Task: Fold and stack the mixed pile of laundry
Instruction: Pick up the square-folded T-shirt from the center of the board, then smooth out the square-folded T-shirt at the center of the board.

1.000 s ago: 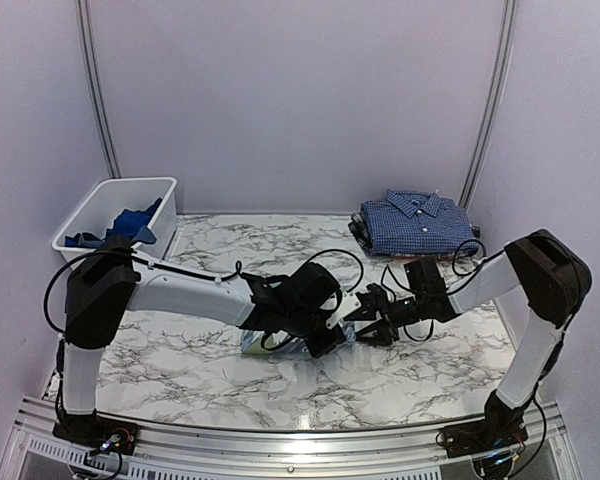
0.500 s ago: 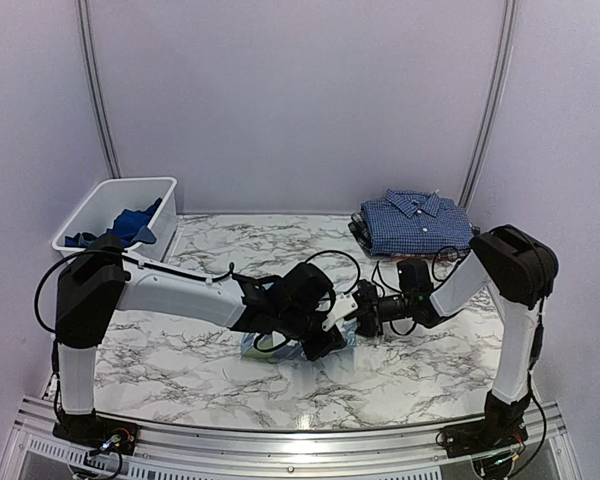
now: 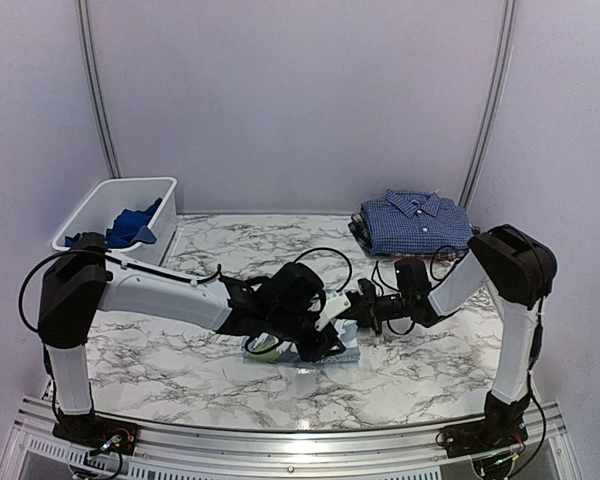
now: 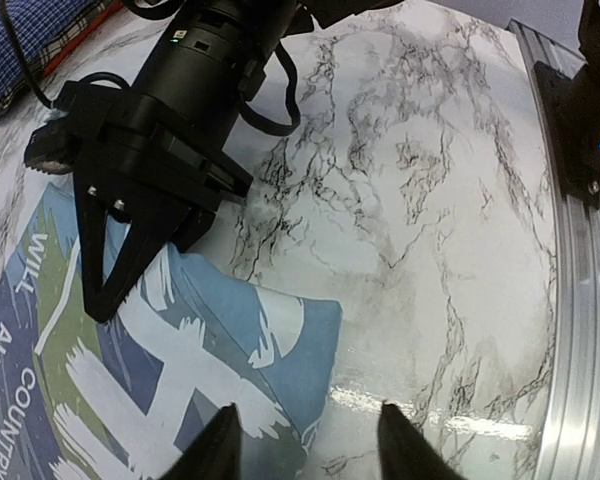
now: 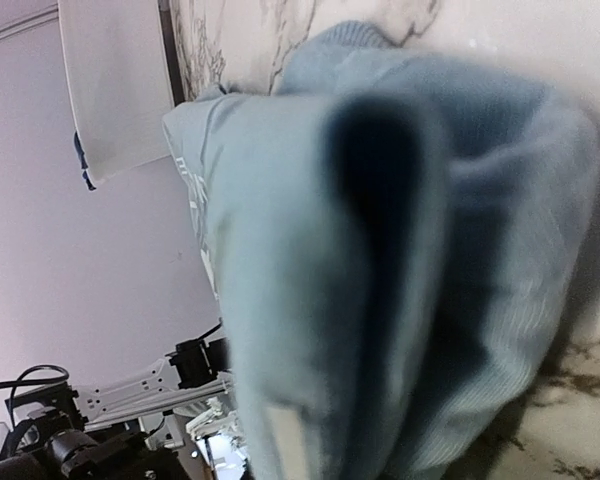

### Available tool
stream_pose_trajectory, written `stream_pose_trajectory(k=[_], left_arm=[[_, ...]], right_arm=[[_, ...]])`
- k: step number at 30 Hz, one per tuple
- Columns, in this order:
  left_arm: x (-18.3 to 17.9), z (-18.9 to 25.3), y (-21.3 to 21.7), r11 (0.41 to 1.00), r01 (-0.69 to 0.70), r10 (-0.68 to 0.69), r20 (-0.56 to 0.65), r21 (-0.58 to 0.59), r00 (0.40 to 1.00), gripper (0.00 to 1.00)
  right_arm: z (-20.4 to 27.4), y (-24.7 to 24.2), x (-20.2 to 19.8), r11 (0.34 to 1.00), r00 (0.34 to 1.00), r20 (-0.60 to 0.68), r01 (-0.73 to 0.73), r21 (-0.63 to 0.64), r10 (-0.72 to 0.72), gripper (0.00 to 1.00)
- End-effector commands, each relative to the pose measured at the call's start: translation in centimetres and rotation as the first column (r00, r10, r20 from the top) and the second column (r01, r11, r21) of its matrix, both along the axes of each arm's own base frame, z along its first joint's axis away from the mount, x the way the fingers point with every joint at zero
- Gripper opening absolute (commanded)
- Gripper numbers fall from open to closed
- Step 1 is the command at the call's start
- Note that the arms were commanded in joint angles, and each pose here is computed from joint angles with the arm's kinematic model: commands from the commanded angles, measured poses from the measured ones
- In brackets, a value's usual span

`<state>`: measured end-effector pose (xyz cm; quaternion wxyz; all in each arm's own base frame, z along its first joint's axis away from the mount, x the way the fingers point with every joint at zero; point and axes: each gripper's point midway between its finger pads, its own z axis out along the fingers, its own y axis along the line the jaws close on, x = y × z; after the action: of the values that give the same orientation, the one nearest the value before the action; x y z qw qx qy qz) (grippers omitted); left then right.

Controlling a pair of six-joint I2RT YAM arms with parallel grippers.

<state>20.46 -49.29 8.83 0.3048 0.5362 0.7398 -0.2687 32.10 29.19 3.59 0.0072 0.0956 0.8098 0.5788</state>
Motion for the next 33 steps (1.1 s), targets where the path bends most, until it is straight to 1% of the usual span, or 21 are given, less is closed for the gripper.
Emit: stream_pose_trajectory(k=[1, 2, 3, 4, 6, 9, 11, 13, 14, 18, 21, 23, 24, 26, 29, 32, 33], left_arm=[[0.9, 3.8, 0.9, 0.992, -0.096, 0.099, 0.031, -0.085, 0.995, 0.73], [1.2, 4.3, 1.5, 0.986, -0.137, 0.14, 0.022, -0.092, 0.99, 0.87], [1.5, 4.9, 2.3, 0.979, -0.177, 0.179, 0.014, -0.104, 0.984, 0.97], [2.0, 5.5, 3.1, 0.969, -0.22, 0.222, 0.005, -0.115, 0.975, 0.99], [3.1, 7.3, 5.2, 0.931, -0.332, 0.332, -0.026, -0.151, 0.943, 0.99], [4.8, 8.4, 8.6, 0.871, -0.461, 0.456, -0.071, -0.171, 0.887, 0.99], [5.7, 8.4, 10.8, 0.832, -0.531, 0.523, -0.096, -0.161, 0.847, 0.99], [6.6, 8.6, 12.8, 0.797, -0.583, 0.574, -0.105, -0.159, 0.812, 0.99], [6.7, 8.4, 14.0, 0.78, -0.611, 0.602, -0.103, -0.139, 0.792, 0.99], [7.4, 8.1, 18.1, 0.702, -0.7, 0.691, -0.108, -0.13, 0.714, 0.99], [7.7, 8.1, 20.5, 0.655, -0.744, 0.735, -0.115, -0.133, 0.668, 0.99], [7.7, 8.1, 21.6, 0.634, -0.762, 0.753, -0.119, -0.133, 0.647, 0.99], [7.8, 8.3, 22.2, 0.623, -0.77, 0.762, -0.118, -0.135, 0.637, 0.99], [7.9, 8.2, 23.2, 0.605, -0.786, 0.78, -0.107, -0.127, 0.617, 0.99], [8.1, 8.1, 24.7, 0.575, -0.81, 0.805, -0.096, -0.113, 0.585, 0.99], [8.2, 8.3, 26.0, 0.543, -0.832, 0.828, -0.092, -0.112, 0.553, 0.99], [8.1, 8.3, 26.4, 0.532, -0.839, 0.834, -0.1, -0.111, 0.542, 0.99]], right_arm=[[-0.3, -0.8, 1.1, 0.986, 0.998, 0.055, -0.009, -0.165, 0.019, 0.0], [0.3, -0.9, 1.2, 0.982, 0.996, 0.08, -0.025, -0.188, 0.041, 0.0], [0.9, -1.1, 1.6, 0.977, 0.993, 0.104, -0.032, -0.213, 0.055, 0.0], [1.7, -1.3, 1.8, 0.971, 0.988, 0.134, -0.038, -0.237, 0.072, 0.0], [2.9, -2.0, 2.1, 0.957, 0.98, 0.176, -0.04, -0.288, 0.094, 0.0], [4.5, -4.1, 2.7, 0.925, 0.965, 0.231, -0.031, -0.378, 0.127, 0.0], [6.0, -5.9, 3.5, 0.892, 0.945, 0.288, -0.01, -0.451, 0.156, 0.0], [7.8, -8.1, 4.3, 0.846, 0.926, 0.33, 0.021, -0.532, 0.184, 0.0], [9.1, -9.2, 4.8, 0.82, 0.913, 0.358, 0.046, -0.571, 0.198, 0.0], [16.4, -13.2, 7.2, 0.656, 0.831, 0.486, 0.21, -0.725, 0.27, 0.0], [21.4, -14.1, 8.2, 0.599, 0.779, 0.551, 0.296, -0.744, 0.3, 0.0], [22.9, -13.2, 8.4, 0.574, 0.759, 0.554, 0.298, -0.762, 0.342, 0.0], [22.9, -12.3, 8.3, 0.561, 0.752, 0.542, 0.282, -0.779, 0.374, 0.0], [21.4, -9.8, 7.8, 0.515, 0.736, 0.491, 0.226, -0.827, 0.466, 0.0], [17.2, -5.2, 5.8, 0.445, 0.697, 0.385, 0.105, -0.889, 0.604, 0.0], [12.3, -1.4, 3.3, 0.331, 0.647, 0.264, 0.019, -0.943, 0.715, 0.0], [10.7, 0.3, 1.9, 0.308, 0.62, 0.227, -0.026, -0.951, 0.751, 0.0]])
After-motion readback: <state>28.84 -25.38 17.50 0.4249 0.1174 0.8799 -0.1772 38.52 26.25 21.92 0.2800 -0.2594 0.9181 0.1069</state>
